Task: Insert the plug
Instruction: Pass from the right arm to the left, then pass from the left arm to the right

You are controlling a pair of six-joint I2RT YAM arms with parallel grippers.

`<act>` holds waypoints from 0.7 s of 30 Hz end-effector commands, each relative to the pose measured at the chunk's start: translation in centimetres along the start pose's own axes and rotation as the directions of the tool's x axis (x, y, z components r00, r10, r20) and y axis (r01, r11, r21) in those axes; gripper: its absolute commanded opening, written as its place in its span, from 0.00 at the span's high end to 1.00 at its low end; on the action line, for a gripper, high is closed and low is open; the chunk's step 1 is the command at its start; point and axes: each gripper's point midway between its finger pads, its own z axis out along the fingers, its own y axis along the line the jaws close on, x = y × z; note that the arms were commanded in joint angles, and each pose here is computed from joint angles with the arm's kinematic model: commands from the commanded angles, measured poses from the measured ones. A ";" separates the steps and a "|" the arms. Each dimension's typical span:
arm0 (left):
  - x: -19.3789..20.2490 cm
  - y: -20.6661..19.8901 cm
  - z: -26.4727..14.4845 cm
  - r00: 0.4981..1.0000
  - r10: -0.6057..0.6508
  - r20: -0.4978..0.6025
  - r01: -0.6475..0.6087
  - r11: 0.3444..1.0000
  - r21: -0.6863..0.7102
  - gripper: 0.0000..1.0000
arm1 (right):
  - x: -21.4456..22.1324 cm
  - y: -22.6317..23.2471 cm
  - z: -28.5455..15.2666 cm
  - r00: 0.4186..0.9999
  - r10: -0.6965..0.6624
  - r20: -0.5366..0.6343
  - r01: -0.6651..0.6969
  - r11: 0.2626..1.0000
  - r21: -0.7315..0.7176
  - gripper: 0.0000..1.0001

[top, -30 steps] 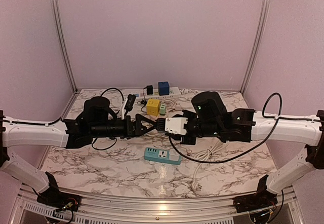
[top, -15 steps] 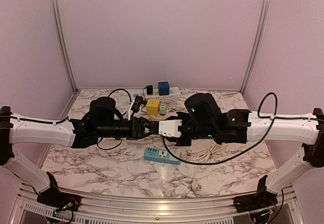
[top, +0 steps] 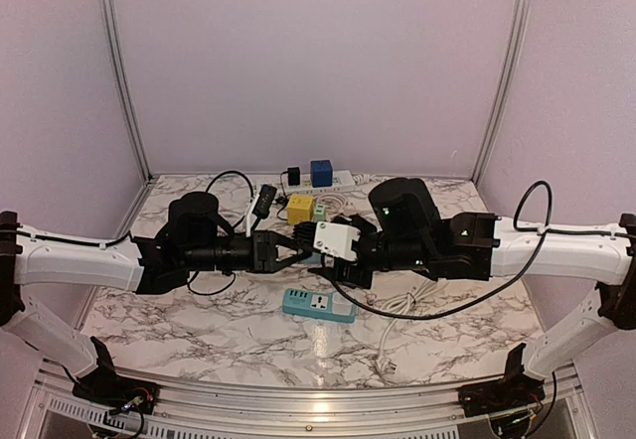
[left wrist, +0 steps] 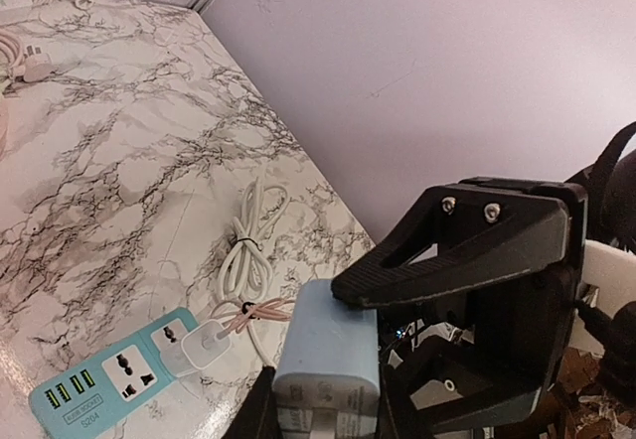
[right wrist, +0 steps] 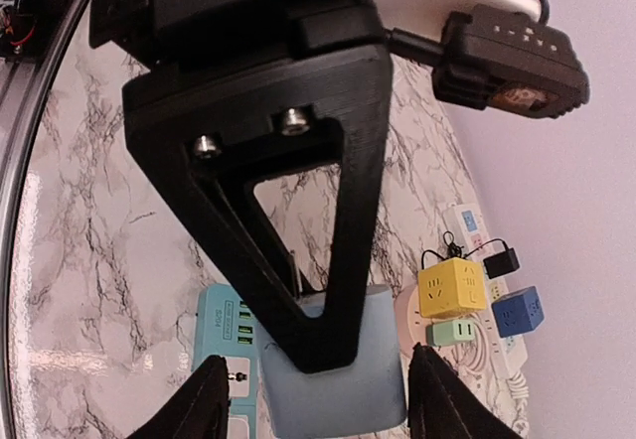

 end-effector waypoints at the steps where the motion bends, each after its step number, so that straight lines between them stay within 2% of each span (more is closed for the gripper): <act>1: -1.6 -3.5 -2.1 0.981 0.163 0.101 -0.173 0.980 0.101 1.00 | -6.2 0.5 -3.7 0.940 0.252 0.230 -0.220 0.963 -0.156 0.43; 5: -1.7 -4.1 -3.2 0.966 0.221 0.136 -0.235 0.966 0.103 1.00 | -8.1 0.5 -6.0 0.856 0.419 0.304 -0.352 0.902 -0.252 0.43; 9: -1.7 -5.0 -3.9 0.951 0.257 0.172 -0.281 0.951 0.132 1.00 | -9.4 -1.3 -8.1 0.742 0.560 0.369 -0.468 0.827 -0.313 0.42; 14: -1.5 -6.6 -4.8 0.924 0.306 0.230 -0.349 0.920 0.178 1.00 | -9.5 -2.5 -8.6 0.632 0.686 0.361 -0.557 0.726 -0.404 0.45; 21: -1.0 -8.0 -5.6 0.894 0.366 0.259 -0.417 0.890 0.183 1.00 | -8.9 -1.2 -7.8 0.545 0.785 0.294 -0.594 0.609 -0.526 0.47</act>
